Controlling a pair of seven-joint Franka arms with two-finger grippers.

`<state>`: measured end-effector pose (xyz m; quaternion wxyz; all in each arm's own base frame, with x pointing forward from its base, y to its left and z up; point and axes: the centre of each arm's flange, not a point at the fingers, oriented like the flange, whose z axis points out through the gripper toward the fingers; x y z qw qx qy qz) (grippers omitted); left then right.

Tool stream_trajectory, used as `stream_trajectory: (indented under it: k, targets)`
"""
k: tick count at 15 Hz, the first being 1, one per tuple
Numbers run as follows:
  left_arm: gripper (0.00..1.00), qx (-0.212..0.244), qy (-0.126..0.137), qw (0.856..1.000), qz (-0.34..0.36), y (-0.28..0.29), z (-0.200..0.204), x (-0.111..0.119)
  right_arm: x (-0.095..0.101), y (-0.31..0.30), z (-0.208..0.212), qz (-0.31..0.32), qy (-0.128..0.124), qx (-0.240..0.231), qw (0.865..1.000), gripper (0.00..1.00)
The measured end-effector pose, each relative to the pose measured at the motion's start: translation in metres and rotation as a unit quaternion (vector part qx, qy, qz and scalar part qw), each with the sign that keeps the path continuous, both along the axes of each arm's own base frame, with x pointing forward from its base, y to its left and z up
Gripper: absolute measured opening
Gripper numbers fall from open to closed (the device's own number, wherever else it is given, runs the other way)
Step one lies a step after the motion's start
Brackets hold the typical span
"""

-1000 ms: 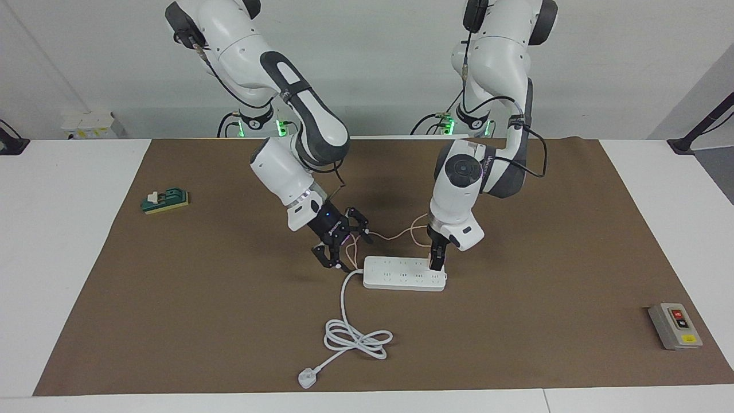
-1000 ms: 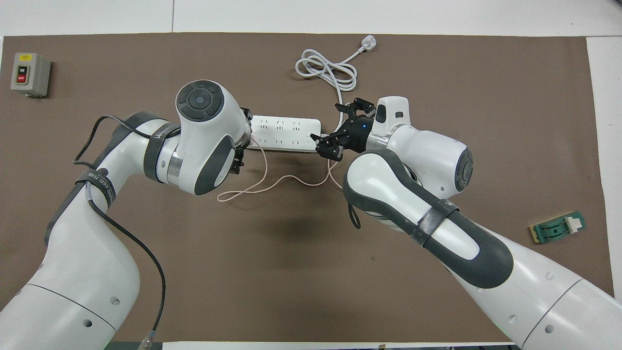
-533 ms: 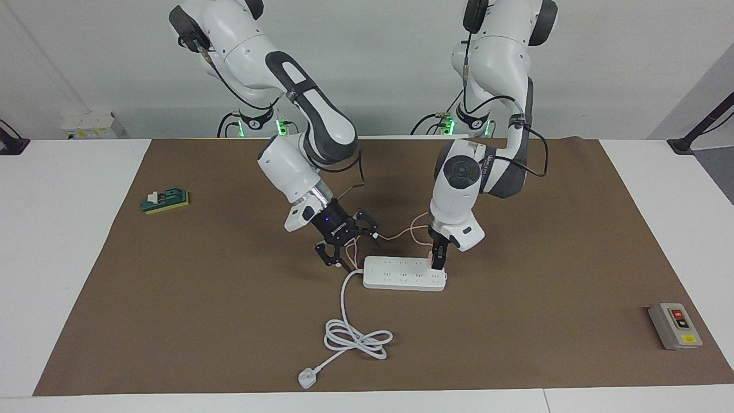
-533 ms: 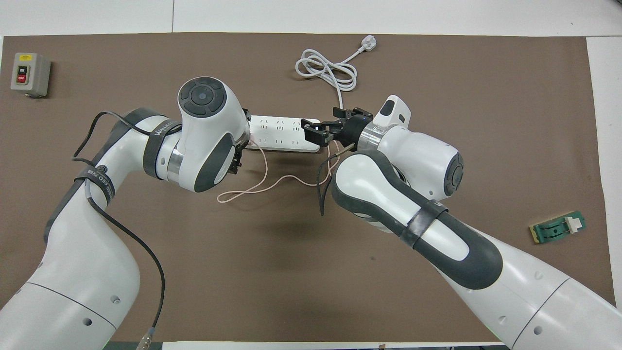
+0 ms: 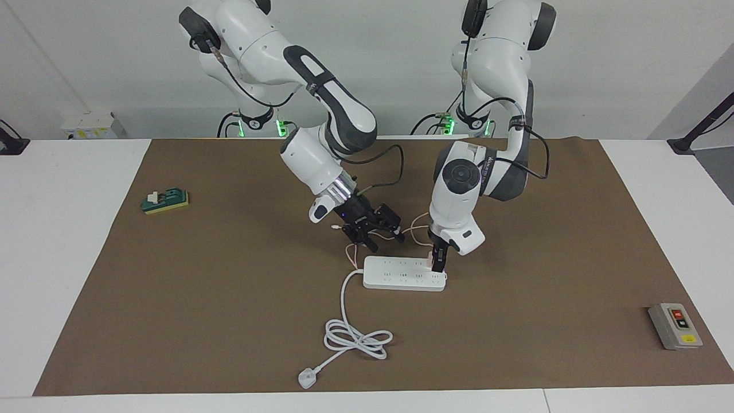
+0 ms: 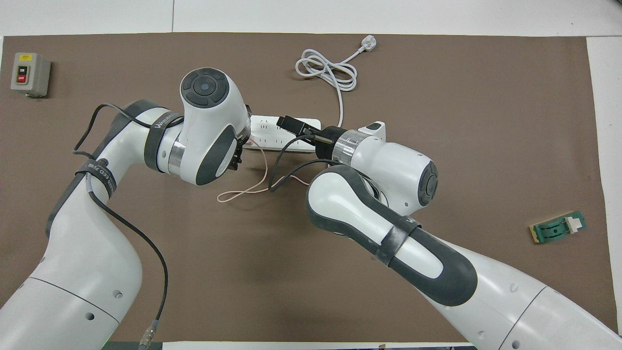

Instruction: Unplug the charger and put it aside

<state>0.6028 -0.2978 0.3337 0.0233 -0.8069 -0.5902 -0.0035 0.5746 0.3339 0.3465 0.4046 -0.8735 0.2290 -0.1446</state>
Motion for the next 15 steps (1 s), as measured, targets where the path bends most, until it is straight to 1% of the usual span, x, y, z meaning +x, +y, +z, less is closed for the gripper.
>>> stream_trajectory:
  k: [2,4,6,7,9,10,11,13,15]
  targets:
    - [0.9,0.0,0.0,1.0,0.0,0.0,0.0,0.0,0.001,0.0,0.0,-0.059,0.061,0.043,0.995,1.0]
    - [0.9,0.0,0.0,1.0,0.0,0.0,0.0,0.0,0.004,-0.003,0.0,-0.113,0.122,0.084,0.983,1.0]
    - [0.9,0.001,0.0,1.0,-0.001,0.0,0.0,0.0,0.009,-0.011,-0.001,-0.163,0.175,0.118,0.964,1.0]
    - [0.9,0.002,-0.001,1.0,-0.002,0.0,0.0,0.0,0.011,-0.014,-0.002,-0.184,0.198,0.133,0.953,1.0]
    - [0.9,0.006,-0.003,1.0,-0.004,0.001,0.0,0.001,0.011,-0.018,-0.005,-0.23,0.246,0.168,0.926,1.0]
    - [0.9,0.006,-0.003,1.0,-0.005,0.001,0.0,0.001,0.01,-0.019,-0.007,-0.25,0.267,0.185,0.912,1.0]
    - [0.9,0.007,-0.004,1.0,-0.005,0.001,-0.001,0.001,0.009,-0.019,-0.01,-0.264,0.283,0.197,0.901,1.0]
    - [0.9,0.008,-0.004,1.0,-0.005,0.002,-0.001,0.001,0.006,-0.017,-0.013,-0.28,0.304,0.212,0.886,1.0]
    - [0.9,0.009,-0.003,1.0,-0.005,0.002,-0.002,0.001,0.005,-0.017,-0.016,-0.304,0.33,0.23,0.863,1.0]
